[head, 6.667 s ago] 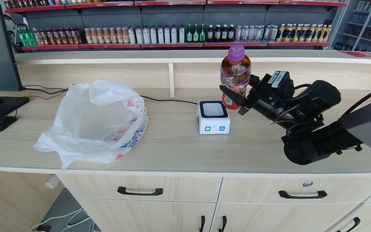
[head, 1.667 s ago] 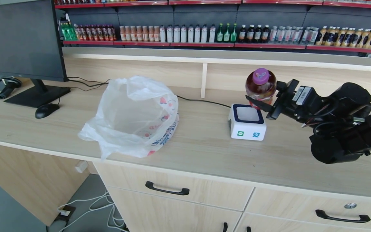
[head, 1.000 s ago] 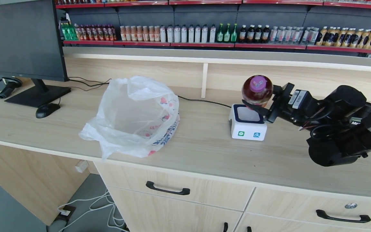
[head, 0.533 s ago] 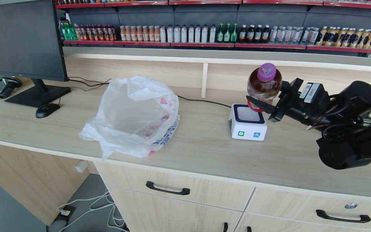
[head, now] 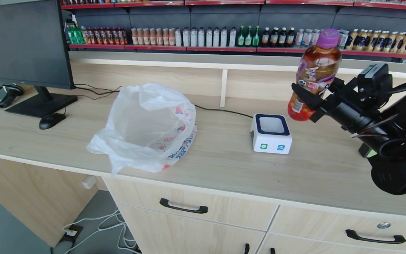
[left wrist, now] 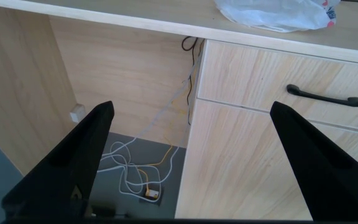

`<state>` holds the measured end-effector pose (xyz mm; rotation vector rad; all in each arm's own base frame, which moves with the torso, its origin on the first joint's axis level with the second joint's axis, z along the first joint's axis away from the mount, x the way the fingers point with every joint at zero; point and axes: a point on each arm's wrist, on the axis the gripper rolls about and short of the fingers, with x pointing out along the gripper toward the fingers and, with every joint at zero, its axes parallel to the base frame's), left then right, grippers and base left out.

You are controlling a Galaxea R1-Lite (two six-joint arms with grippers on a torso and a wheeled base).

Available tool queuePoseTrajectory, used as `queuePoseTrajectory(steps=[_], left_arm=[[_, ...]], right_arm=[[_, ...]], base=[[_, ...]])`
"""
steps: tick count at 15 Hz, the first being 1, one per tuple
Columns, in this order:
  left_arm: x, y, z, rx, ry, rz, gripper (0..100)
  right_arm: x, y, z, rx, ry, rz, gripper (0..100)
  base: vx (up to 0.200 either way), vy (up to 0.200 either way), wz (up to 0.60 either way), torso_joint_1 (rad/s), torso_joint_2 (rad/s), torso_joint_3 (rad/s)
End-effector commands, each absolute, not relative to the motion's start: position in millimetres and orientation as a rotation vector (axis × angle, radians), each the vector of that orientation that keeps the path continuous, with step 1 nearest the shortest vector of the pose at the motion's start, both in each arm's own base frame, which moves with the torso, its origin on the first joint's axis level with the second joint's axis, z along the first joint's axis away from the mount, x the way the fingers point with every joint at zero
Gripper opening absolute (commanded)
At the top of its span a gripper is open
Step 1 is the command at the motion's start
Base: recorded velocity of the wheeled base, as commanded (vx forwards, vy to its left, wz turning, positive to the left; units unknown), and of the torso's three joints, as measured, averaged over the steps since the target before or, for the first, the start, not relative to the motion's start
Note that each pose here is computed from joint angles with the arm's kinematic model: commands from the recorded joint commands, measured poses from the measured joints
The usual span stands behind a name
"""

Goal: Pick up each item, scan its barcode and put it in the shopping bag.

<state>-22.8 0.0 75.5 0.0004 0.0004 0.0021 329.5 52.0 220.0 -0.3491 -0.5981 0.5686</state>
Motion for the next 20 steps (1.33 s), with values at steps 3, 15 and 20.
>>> queuePoseTrajectory(steps=[3, 15, 20], left_arm=[[-22.7, 0.0, 75.5, 0.000, 0.002, 0.002, 100], [-22.7, 0.0, 75.5, 0.000, 0.002, 0.003, 100], [-22.7, 0.0, 75.5, -0.002, 0.002, 0.002, 100]], right_arm=[[305.1, 57.9, 195.7, -0.187, -0.439, 0.588, 0], [304.0, 55.3, 211.1, -0.183, -0.491, 0.575, 0], [306.8, 43.7, 209.6, -0.191, -0.482, 0.538, 0]], base=[[0.000, 0.000, 0.00, 0.000, 0.00, 0.000], [-0.117, 0.000, 0.00, -0.002, 0.00, 0.001], [0.000, 0.000, 0.00, 0.010, 0.00, -0.001]])
